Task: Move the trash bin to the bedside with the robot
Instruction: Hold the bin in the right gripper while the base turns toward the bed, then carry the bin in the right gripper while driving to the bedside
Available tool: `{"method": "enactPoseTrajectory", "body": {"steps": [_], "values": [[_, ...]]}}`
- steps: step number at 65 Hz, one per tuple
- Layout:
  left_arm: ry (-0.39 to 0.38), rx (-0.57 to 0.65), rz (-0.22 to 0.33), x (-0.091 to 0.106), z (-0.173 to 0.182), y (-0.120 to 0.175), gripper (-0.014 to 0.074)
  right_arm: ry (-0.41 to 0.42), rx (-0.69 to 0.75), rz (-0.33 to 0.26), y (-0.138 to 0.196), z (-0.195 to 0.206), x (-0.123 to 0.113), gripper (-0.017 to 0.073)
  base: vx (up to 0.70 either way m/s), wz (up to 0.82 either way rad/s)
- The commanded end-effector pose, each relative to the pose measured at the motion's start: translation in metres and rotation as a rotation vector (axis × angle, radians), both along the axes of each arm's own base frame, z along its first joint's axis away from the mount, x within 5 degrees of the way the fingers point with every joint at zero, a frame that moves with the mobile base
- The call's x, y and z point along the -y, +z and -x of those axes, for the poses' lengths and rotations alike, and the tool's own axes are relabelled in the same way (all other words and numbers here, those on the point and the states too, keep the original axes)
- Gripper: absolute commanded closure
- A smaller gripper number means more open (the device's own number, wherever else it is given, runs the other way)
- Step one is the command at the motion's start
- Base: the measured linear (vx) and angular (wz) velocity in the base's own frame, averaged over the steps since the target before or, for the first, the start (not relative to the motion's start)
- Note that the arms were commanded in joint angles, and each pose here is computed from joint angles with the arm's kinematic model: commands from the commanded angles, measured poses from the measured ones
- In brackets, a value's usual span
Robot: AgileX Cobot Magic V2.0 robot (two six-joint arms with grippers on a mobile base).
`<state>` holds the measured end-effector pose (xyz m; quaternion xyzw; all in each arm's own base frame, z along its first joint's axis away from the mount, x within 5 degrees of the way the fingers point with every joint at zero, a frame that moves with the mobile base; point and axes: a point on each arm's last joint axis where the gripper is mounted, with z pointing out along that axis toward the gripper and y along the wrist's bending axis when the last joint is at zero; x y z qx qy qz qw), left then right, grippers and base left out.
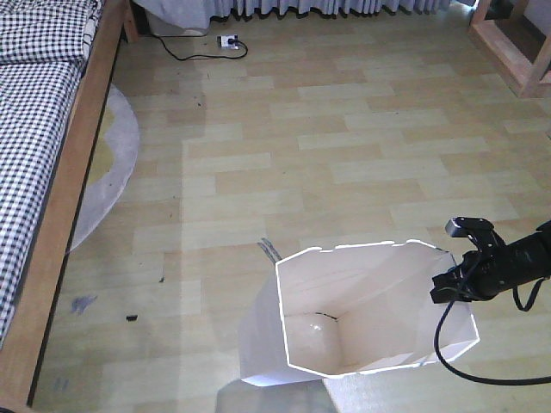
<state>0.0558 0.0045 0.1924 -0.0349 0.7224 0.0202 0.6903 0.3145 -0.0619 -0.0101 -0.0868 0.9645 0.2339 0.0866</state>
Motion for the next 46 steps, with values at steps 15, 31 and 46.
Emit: {"method": "enactPoseTrajectory", "body": {"steps": [15,31,46], "values": [[-0.008,0.103,-0.001,0.0006,0.0015,0.0151,0.06,-0.009,0.041,-0.178,0.0345,-0.0083,-0.0113,0.0564,0.37,0.03],[-0.008,0.103,-0.001,0.0006,0.0015,0.0151,0.06,-0.009,0.041,-0.178,0.0345,-0.0083,-0.0113,0.0564,0.36,0.03],[-0.008,0.103,-0.001,0.0006,0.0015,0.0151,0.06,-0.009,0.041,-0.178,0.0345,-0.0083,-0.0113,0.0564,0.36,0.01]]}}
